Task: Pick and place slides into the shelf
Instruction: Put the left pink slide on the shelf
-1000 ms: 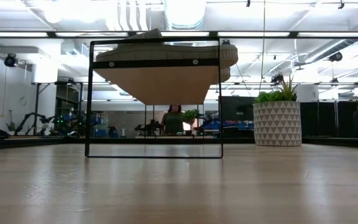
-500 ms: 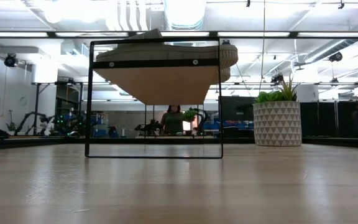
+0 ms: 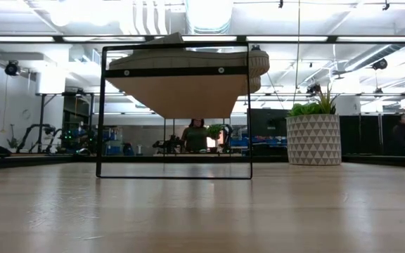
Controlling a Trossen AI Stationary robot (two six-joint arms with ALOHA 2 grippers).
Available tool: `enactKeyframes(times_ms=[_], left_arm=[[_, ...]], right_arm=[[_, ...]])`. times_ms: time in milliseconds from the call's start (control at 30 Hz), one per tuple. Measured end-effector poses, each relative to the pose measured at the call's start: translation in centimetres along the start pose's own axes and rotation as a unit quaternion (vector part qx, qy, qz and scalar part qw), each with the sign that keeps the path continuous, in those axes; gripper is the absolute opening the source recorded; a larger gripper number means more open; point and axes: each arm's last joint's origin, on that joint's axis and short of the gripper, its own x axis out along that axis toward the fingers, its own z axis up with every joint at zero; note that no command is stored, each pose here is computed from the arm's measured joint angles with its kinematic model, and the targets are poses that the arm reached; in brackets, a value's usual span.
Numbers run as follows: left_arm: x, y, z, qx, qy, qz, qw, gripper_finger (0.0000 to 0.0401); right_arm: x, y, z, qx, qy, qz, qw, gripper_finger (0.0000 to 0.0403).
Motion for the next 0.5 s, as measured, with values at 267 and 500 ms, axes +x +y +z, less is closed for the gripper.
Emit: enactKeyframes(times_ms=[267, 500], left_arm=[[-0.6, 0.0, 0.6, 0.017, 0.034, 0.022, 0.999, 0.0051], [-0.5, -0.2, 0.9, 0.042, 0.03, 0.018, 0.999, 0.0051]], right_arm=[[0.6, 2.5, 0.7, -0.15, 0.091, -0.109, 0.978, 0.0103], [-0.4, -0.1, -0.2, -0.131, 0.1, -0.134, 0.977, 0.0087]])
